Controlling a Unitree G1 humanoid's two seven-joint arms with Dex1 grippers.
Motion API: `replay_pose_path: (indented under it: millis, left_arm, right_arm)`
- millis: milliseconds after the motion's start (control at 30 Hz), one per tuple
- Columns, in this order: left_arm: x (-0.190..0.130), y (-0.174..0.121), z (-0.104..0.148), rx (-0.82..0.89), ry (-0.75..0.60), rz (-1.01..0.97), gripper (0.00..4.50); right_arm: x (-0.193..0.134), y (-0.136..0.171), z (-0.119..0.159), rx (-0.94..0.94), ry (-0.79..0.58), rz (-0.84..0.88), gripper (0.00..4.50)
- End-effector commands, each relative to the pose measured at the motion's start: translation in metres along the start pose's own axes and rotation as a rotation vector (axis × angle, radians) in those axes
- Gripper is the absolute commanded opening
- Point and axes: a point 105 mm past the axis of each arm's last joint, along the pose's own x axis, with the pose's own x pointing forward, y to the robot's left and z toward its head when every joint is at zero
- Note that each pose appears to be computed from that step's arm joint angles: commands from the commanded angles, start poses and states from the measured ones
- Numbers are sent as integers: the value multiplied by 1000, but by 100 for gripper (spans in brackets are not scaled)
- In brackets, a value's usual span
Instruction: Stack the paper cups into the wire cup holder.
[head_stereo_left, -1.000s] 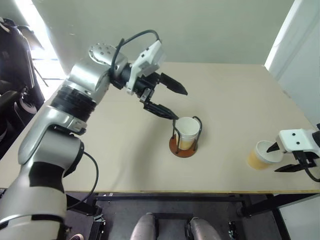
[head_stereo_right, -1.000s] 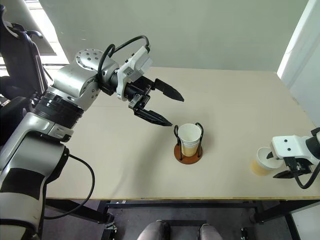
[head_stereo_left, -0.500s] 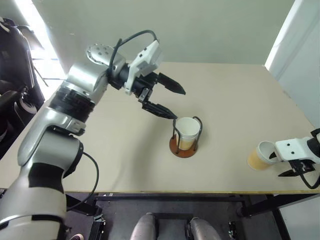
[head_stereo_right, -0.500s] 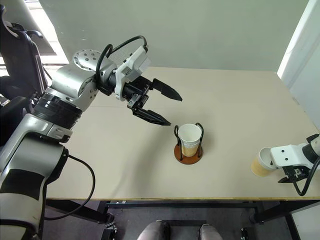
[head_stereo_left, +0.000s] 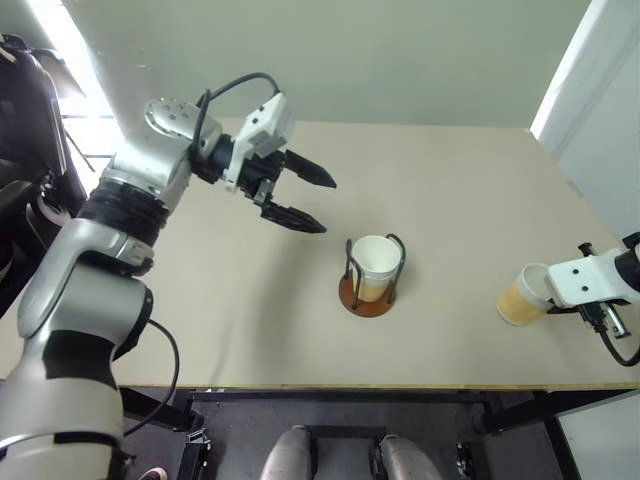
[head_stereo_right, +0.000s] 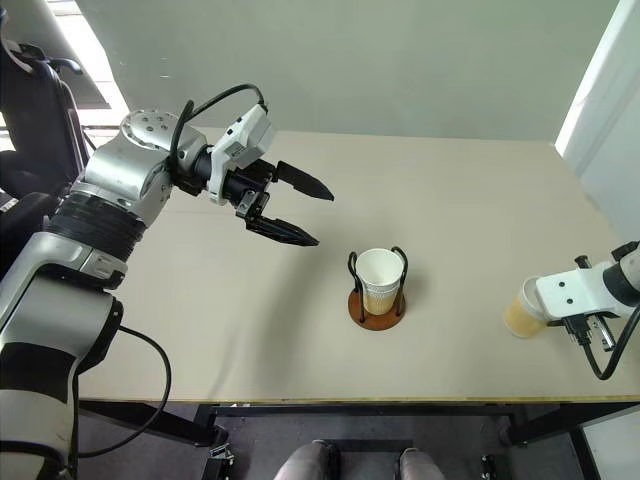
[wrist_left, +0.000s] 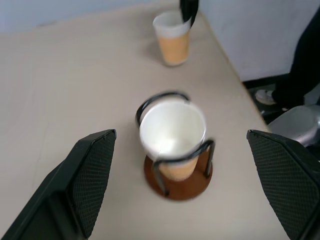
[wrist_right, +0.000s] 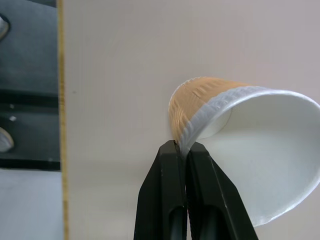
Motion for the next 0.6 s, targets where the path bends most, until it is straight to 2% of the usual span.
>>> replay_pose_path:
  millis: [33, 233, 467, 600]
  left_arm:
    - [-12, -1, -5, 24, 31, 13, 450]
    - [-22, -1, -21, -40, 30, 48, 450]
    - [-10, -8, -24, -71, -58, 3, 450]
    - [-5, -12, -35, -71, -33, -14, 450]
  right_arm:
    - [-19, -14, 12, -68, 36, -49, 5]
    - [-42, -47, 40, -172, 37, -153, 5]
    - [-62, -74, 71, -292, 39, -222, 5]
    - [-75, -89, 88, -340, 40, -268, 5]
